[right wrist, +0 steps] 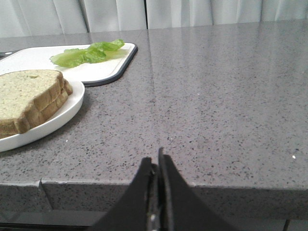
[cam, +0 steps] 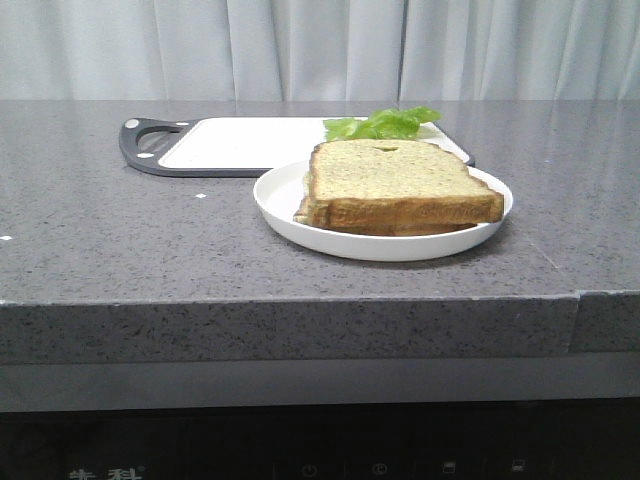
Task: Left arm grabs bread, right arm adds lettuce
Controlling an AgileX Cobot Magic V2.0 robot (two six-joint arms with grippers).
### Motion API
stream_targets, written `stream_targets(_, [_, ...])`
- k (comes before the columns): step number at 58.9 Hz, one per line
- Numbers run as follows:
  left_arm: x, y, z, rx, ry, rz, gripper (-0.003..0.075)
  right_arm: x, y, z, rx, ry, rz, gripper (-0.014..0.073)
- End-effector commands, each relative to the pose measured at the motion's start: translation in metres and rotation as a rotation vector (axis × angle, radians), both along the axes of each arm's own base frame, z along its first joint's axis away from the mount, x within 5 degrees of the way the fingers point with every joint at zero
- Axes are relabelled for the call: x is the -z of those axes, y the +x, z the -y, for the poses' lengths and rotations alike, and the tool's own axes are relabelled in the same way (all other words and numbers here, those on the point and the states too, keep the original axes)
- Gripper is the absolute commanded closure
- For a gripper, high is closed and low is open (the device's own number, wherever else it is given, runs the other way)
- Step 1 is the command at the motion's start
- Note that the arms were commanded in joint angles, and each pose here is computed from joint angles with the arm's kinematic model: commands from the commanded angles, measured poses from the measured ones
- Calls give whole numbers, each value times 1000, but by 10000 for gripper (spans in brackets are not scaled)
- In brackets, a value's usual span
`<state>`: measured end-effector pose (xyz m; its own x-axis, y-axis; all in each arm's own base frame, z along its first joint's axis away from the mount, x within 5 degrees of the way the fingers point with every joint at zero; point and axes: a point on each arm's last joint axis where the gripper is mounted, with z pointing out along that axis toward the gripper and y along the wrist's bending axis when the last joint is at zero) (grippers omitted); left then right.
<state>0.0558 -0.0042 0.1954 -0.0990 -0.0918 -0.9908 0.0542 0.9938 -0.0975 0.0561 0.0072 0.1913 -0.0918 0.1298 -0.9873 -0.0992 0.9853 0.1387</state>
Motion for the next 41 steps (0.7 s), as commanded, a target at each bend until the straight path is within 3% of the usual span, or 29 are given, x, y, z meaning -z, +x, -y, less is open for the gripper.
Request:
stream_targets(1, [-7, -1, -1, -8, -25, 97, 741, -9, -1, 2, 21, -9, 97, 657])
stream_targets(41, [-9, -1, -1, -11, -7, 116, 741, -9, -1, 2, 22, -8, 103, 657])
